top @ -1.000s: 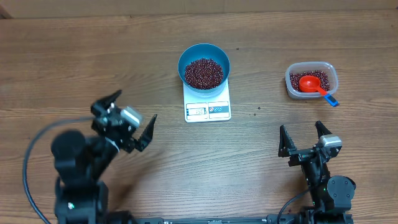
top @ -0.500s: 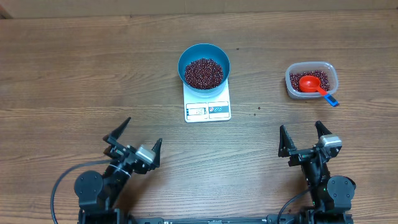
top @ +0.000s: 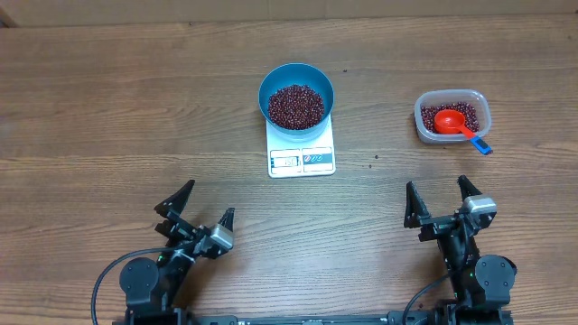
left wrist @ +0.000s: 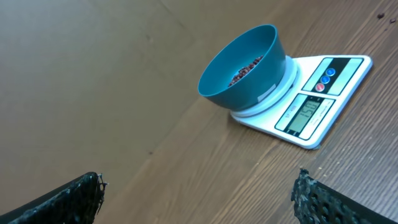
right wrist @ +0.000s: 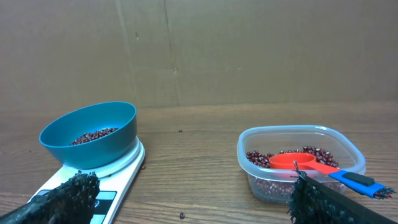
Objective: Scoop item into bowl and weigh 150g on scale
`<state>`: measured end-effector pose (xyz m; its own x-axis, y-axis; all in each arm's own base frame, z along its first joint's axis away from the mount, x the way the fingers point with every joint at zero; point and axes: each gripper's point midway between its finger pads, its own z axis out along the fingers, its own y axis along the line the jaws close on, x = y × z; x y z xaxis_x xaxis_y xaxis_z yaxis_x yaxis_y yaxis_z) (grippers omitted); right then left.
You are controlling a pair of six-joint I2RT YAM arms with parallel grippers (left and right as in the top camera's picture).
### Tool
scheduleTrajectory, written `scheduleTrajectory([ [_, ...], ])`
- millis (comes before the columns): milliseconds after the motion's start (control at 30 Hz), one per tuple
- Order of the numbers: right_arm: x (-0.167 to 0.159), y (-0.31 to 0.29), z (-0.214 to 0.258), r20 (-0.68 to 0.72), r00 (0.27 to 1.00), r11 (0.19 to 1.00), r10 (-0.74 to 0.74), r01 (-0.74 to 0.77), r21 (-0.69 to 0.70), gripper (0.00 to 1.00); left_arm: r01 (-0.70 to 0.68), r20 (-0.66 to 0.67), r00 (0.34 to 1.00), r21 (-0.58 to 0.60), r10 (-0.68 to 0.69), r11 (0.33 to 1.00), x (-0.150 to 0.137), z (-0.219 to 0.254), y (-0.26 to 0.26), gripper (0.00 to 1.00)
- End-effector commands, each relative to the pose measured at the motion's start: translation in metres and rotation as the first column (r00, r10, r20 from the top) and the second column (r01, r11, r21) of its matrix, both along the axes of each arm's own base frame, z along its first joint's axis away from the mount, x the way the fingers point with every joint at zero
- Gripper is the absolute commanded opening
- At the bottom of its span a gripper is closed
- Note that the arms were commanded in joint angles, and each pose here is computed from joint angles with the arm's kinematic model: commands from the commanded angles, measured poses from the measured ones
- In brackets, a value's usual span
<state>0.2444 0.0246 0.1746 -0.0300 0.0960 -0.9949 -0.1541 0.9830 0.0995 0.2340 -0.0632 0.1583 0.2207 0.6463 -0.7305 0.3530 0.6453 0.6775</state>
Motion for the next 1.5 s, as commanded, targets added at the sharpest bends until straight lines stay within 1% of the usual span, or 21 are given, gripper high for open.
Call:
scheduleTrajectory([
  [0,0.000,0.000,-0.002,0.004,1.000,1.000,-0.002,0.002,0.009,1.00,-0.034,0.025,0.999,0.018,0.034,0.999,0.001,-0.001,0.006,0.99],
  [67,0.000,0.000,-0.002,0.004,1.000,1.000,-0.002,0.002,0.009,1.00,-0.043,0.030,0.999,0.006,0.043,0.999,0.001,0.001,0.007,1.00],
  [100,0.000,0.000,-0.002,0.004,1.000,1.000,-0.002,0.002,0.009,1.00,-0.059,0.021,0.998,-0.020,0.059,0.998,0.002,0.002,0.009,1.00],
  [200,0.000,0.000,-0.002,0.004,1.000,1.000,-0.002,0.002,0.009,1.00,-0.083,-0.011,0.997,-0.132,0.082,0.988,0.002,0.006,0.012,0.99],
  [233,0.000,0.000,-0.002,0.004,1.000,1.000,-0.002,0.002,0.009,1.00,-0.085,-0.035,0.996,-0.189,0.079,0.978,0.002,0.007,0.011,1.00],
  [267,0.000,0.000,-0.002,0.004,1.000,1.000,-0.002,0.002,0.009,1.00,-0.088,-0.045,0.996,-0.209,0.080,0.974,0.002,0.006,0.011,0.99],
  [333,0.000,0.000,-0.002,0.004,1.000,1.000,-0.002,0.002,0.009,1.00,-0.100,-0.082,0.993,-0.287,0.080,0.953,0.002,0.007,0.011,1.00],
  [433,0.000,0.000,-0.002,0.004,1.000,1.000,-0.002,0.002,0.009,1.00,-0.128,-0.130,0.988,-0.389,0.083,0.912,0.003,0.007,0.013,1.00],
  [500,0.000,0.000,-0.002,0.004,1.000,1.000,-0.002,0.002,0.009,1.00,-0.176,-0.161,0.980,-0.448,0.115,0.876,0.005,0.007,0.020,0.99],
  [600,0.000,0.000,-0.002,0.004,1.000,1.000,-0.002,0.002,0.009,1.00,-0.249,-0.207,0.965,-0.540,0.160,0.804,0.008,0.007,0.030,1.00],
  [633,0.000,0.000,-0.002,0.004,1.000,1.000,-0.002,0.002,0.009,1.00,-0.260,-0.213,0.963,-0.554,0.167,0.791,0.008,0.007,0.032,1.00],
  [733,0.000,0.000,-0.002,0.004,1.000,1.000,-0.002,0.002,0.009,1.00,-0.299,-0.223,0.952,-0.555,0.207,0.776,0.009,0.005,0.039,1.00],
  [800,0.000,0.000,-0.002,0.004,1.000,1.000,-0.002,0.002,0.009,1.00,-0.343,-0.229,0.939,-0.552,0.257,0.760,0.011,0.004,0.048,1.00],
  [867,0.000,0.000,-0.002,0.004,1.000,1.000,-0.002,0.002,0.009,1.00,-0.379,-0.228,0.925,-0.569,0.303,0.730,0.012,0.006,0.057,0.99],
  [933,0.000,0.000,-0.002,0.004,1.000,1.000,-0.002,0.002,0.009,1.00,-0.389,-0.213,0.919,-0.616,0.331,0.685,0.012,0.014,0.064,0.99],
  [1100,0.000,0.000,-0.002,0.004,1.000,1.000,-0.002,0.002,0.009,1.00,-0.382,-0.139,0.910,-0.647,0.390,0.660,0.012,0.034,0.075,1.00],
  [1167,0.000,0.000,-0.002,0.004,1.000,1.000,-0.002,0.002,0.009,1.00,-0.411,-0.156,0.896,-0.642,0.415,0.647,0.012,0.030,0.080,0.99],
  [1367,0.000,0.000,-0.002,0.004,1.000,1.000,-0.002,0.002,0.009,1.00,-0.498,-0.280,0.864,-0.589,0.418,0.636,0.011,-0.003,0.081,0.99],
  [1467,0.000,0.000,-0.002,0.004,1.000,1.000,-0.002,0.002,0.009,1.00,-0.500,-0.277,0.863,-0.589,0.423,0.635,0.011,-0.003,0.082,1.00],
])
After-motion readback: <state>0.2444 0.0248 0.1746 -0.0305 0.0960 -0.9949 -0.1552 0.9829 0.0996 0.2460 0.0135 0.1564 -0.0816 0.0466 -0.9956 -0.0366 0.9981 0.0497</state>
